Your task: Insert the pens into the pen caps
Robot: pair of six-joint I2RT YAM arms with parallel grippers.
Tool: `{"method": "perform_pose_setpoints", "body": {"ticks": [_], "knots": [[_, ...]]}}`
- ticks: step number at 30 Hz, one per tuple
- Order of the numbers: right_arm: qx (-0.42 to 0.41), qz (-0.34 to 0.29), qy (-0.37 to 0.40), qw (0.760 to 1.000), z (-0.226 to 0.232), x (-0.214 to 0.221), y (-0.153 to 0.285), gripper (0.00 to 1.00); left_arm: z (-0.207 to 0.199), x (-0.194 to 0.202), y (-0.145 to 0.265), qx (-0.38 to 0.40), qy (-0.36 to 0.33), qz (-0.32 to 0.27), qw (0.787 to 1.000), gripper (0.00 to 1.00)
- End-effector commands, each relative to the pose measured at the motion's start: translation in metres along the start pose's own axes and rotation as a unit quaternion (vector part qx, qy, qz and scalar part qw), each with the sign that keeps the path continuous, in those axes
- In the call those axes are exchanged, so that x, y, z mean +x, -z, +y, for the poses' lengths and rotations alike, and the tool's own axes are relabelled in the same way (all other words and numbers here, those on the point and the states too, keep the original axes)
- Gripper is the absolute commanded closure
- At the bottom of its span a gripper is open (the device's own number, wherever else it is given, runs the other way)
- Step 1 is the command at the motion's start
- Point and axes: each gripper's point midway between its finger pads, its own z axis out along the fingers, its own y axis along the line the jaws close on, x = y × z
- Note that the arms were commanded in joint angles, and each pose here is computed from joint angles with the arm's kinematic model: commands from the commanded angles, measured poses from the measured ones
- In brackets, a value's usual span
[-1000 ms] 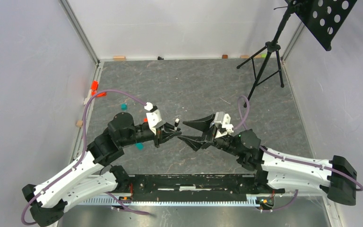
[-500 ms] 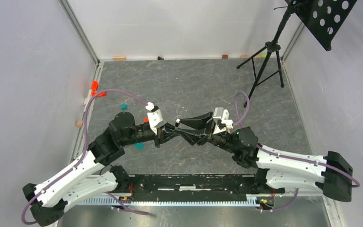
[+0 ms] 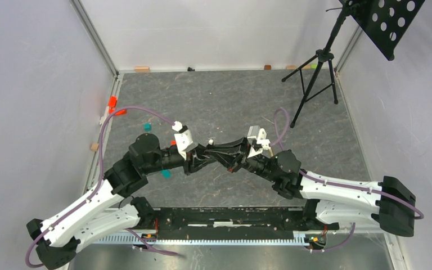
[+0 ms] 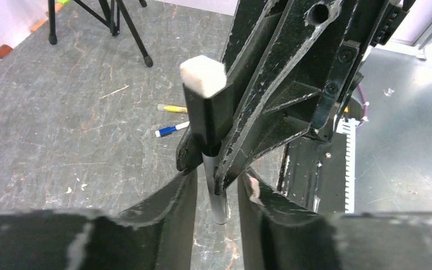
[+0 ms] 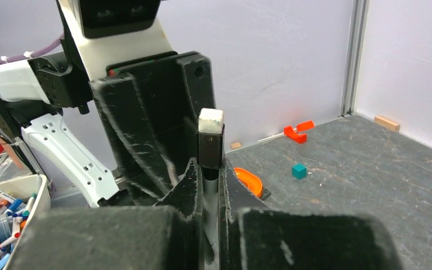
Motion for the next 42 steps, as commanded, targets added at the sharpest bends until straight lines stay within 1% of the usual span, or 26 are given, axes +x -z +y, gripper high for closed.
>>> {"method": "perform_pose_setpoints", "body": {"ticks": [1,2,4,6,7,8,10,13,16,18,19,20,22,25,27,29,30,31,35,36,38,40,42], "knots": [[0.033,-0.004,-0.001,0.999,-0.01,-0.007,0.001,1.0,0.003,-0.034,0.006,-0.011,-0.033,-0.052,0.998,0.46],[0.047,-0.002,0.004,0.999,-0.015,-0.007,0.002,1.0,0.004,-0.035,0.007,-0.016,-0.034,-0.053,0.998,0.36],[0.091,0.018,0.016,0.996,-0.031,-0.003,0.006,1.0,0.008,-0.035,0.008,-0.027,-0.034,-0.055,0.998,0.23],[0.16,0.044,0.033,0.986,-0.055,-0.001,0.011,1.0,0.01,-0.035,0.008,-0.036,-0.034,-0.055,0.997,0.1],[0.191,0.058,0.041,0.979,-0.066,0.001,0.015,1.0,0.012,-0.035,0.009,-0.04,-0.035,-0.054,0.997,0.02],[0.224,0.077,0.051,0.97,-0.079,0.004,0.019,1.0,0.013,-0.035,0.009,-0.043,-0.035,-0.054,0.997,0.0],[0.269,0.118,0.066,0.954,-0.1,0.012,0.025,1.0,0.016,-0.035,0.011,-0.053,-0.035,-0.054,0.997,0.0],[0.308,0.183,0.068,0.931,-0.13,0.032,0.038,1.0,0.023,-0.037,0.015,-0.077,-0.038,-0.056,0.995,0.0],[0.343,0.243,0.045,0.906,-0.159,0.061,0.056,1.0,0.046,-0.039,0.024,-0.147,-0.036,-0.061,0.987,0.0],[0.361,0.278,0.017,0.89,-0.172,0.082,0.063,1.0,0.069,-0.041,0.036,-0.22,-0.028,-0.066,0.973,0.0],[0.369,0.284,0.002,0.885,-0.177,0.088,0.064,1.0,0.082,-0.041,0.044,-0.264,-0.023,-0.069,0.962,0.0],[0.382,0.304,-0.015,0.873,-0.181,0.101,0.07,1.0,0.093,-0.041,0.052,-0.298,-0.017,-0.071,0.952,0.0],[0.4,0.319,-0.042,0.858,-0.187,0.119,0.073,1.0,0.113,-0.04,0.07,-0.372,-0.007,-0.075,0.925,0.0],[0.417,0.34,-0.081,0.839,-0.196,0.145,0.071,1.0,0.129,-0.037,0.087,-0.433,-0.002,-0.07,0.899,0.0],[0.429,0.365,-0.099,0.82,-0.203,0.164,0.07,1.0,0.134,-0.035,0.093,-0.453,-0.001,-0.068,0.889,0.0],[0.438,0.391,-0.116,0.801,-0.21,0.185,0.071,1.0,0.134,-0.035,0.093,-0.454,-0.003,-0.067,0.889,0.0],[0.437,0.4,-0.125,0.796,-0.211,0.194,0.07,1.0,0.133,-0.035,0.093,-0.451,-0.005,-0.066,0.89,0.0],[0.437,0.408,-0.135,0.79,-0.213,0.205,0.071,1.0,0.133,-0.034,0.091,-0.447,-0.007,-0.064,0.892,0.0],[0.424,0.426,-0.155,0.784,-0.212,0.235,0.077,1.0,0.132,-0.034,0.09,-0.442,-0.01,-0.061,0.895,0.0],[0.411,0.426,-0.161,0.789,-0.21,0.241,0.077,0.94,0.131,-0.034,0.091,-0.442,-0.01,-0.061,0.895,0.0],[0.392,0.419,-0.177,0.8,-0.206,0.247,0.076,0.77,0.131,-0.035,0.092,-0.444,-0.011,-0.063,0.894,0.0],[0.385,0.408,-0.192,0.805,-0.207,0.251,0.076,0.69,0.131,-0.035,0.093,-0.444,-0.012,-0.063,0.894,0.0],[0.388,0.411,-0.193,0.802,-0.209,0.254,0.079,0.64,0.131,-0.035,0.092,-0.443,-0.012,-0.062,0.894,0.0]]}}
